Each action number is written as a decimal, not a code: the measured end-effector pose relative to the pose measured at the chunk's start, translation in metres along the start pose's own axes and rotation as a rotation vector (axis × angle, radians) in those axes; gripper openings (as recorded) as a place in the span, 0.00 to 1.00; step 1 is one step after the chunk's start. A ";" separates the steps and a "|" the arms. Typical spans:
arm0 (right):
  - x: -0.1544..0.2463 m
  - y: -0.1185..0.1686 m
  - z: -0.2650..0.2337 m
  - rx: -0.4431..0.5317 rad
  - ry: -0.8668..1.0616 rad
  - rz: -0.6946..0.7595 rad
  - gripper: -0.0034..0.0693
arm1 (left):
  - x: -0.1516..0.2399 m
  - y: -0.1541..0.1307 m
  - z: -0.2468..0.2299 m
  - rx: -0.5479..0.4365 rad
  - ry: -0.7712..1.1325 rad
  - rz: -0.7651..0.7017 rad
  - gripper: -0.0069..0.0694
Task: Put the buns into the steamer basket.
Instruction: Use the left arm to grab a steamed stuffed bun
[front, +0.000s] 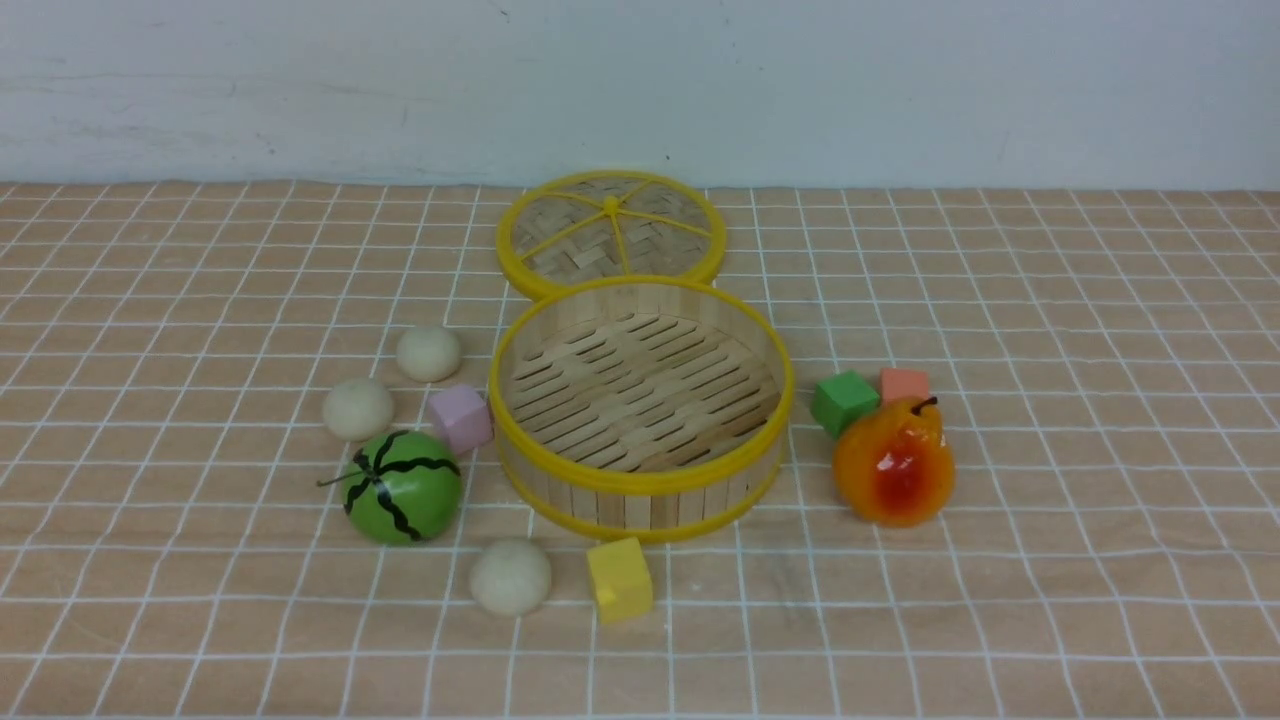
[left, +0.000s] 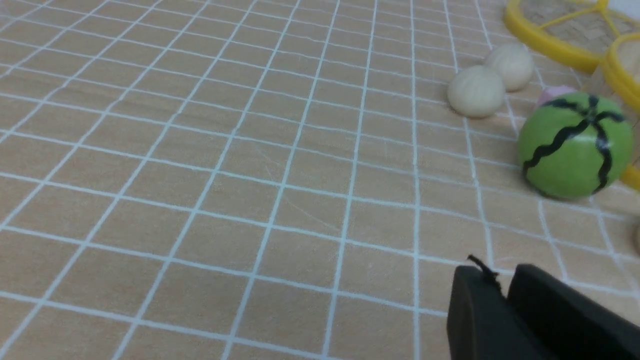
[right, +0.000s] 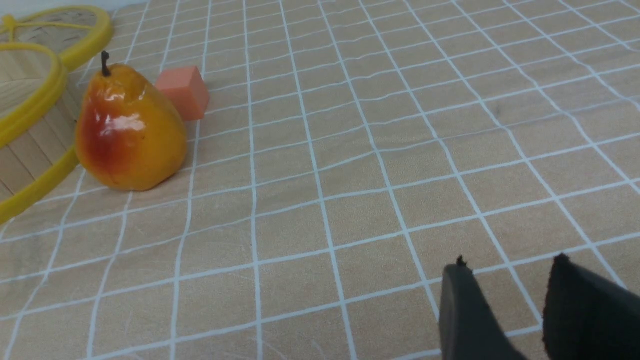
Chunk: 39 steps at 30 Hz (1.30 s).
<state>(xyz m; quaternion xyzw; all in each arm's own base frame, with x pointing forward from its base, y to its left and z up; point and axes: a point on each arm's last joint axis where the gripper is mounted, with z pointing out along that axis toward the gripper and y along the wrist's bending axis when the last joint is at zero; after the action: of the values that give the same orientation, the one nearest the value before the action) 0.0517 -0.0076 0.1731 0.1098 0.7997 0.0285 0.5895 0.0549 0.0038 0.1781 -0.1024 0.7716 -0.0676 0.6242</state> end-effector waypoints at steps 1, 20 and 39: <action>0.000 0.000 0.000 0.000 0.000 0.000 0.38 | -0.003 -0.002 0.000 0.022 -0.029 -0.044 0.21; 0.000 0.000 0.000 0.000 0.000 0.000 0.38 | -0.128 -0.036 -0.023 0.174 -0.258 -0.383 0.23; 0.000 0.000 0.000 0.000 0.000 0.000 0.38 | -0.131 -0.077 0.113 0.052 0.657 -0.036 0.25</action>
<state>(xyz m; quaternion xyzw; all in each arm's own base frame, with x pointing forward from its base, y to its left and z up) 0.0517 -0.0076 0.1731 0.1098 0.7997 0.0285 0.5895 0.1968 -0.0365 0.2966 -0.0728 0.9276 -0.1280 0.3433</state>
